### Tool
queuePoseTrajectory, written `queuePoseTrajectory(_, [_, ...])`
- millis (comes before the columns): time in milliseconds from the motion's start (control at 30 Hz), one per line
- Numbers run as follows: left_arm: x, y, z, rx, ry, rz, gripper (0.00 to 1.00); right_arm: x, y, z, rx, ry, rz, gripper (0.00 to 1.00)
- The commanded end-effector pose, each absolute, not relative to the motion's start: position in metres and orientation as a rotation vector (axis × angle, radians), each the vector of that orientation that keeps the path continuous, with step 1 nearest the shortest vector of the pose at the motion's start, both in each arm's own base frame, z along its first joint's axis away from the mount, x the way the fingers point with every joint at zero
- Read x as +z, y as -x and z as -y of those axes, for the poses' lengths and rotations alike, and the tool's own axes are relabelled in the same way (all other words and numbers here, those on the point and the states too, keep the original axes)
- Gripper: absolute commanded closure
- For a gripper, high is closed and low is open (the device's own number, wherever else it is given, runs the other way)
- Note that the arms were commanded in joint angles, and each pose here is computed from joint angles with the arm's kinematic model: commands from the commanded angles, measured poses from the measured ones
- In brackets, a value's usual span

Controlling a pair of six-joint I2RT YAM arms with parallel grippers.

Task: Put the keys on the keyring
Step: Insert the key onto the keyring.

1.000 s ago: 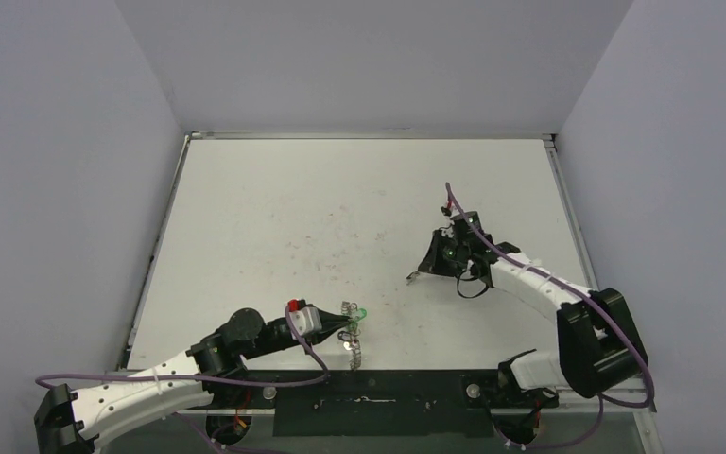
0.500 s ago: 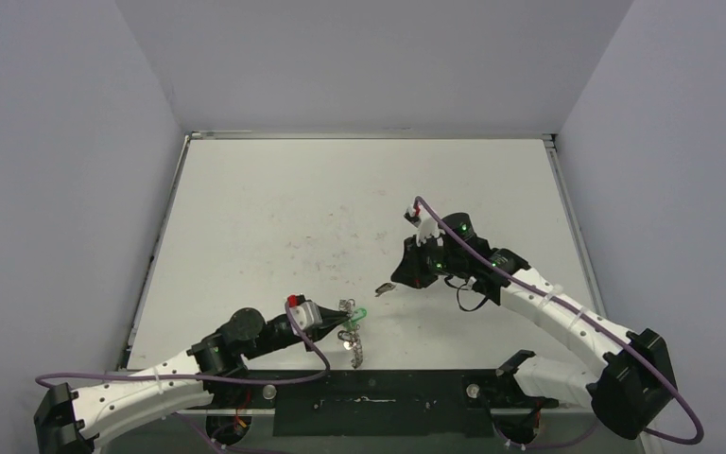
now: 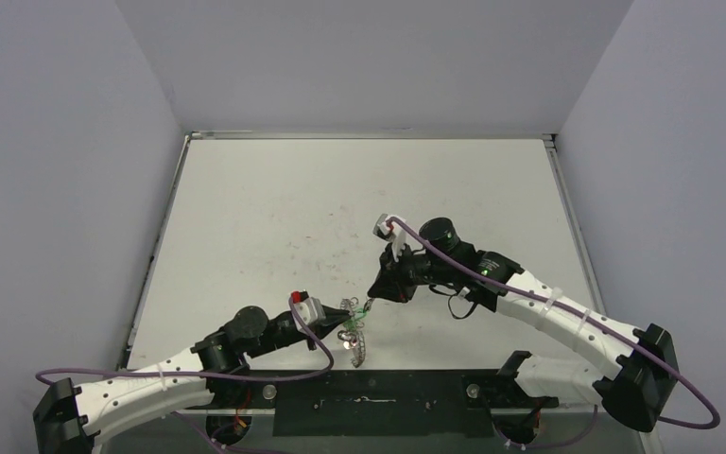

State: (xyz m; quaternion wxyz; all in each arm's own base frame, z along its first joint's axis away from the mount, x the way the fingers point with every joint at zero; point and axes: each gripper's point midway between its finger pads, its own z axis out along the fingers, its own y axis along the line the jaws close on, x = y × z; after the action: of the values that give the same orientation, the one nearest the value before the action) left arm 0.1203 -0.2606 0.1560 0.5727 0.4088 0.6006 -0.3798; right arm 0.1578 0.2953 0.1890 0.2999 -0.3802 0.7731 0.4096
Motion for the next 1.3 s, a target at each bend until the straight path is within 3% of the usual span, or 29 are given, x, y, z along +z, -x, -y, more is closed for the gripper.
queuePoseTrajectory(0, [0.202,-0.12,0.268,-0.943,-0.894,-1.292,1.0,0.207,-0.15,-0.31,1.058,1.157,-1.945,1.0])
queuePoseTrajectory(667, [0.21,-0.119,0.269,-0.964,-0.865,-1.229,1.0,0.203,-0.125,-0.318,1.038,1.305,-1.921,1.0])
queuePoseTrajectory(1267, [0.208,-0.119,0.269,-0.968,-0.872,-1.23,1.0,0.214,-0.135,-0.335,0.939,1.266,-1.862,1.0])
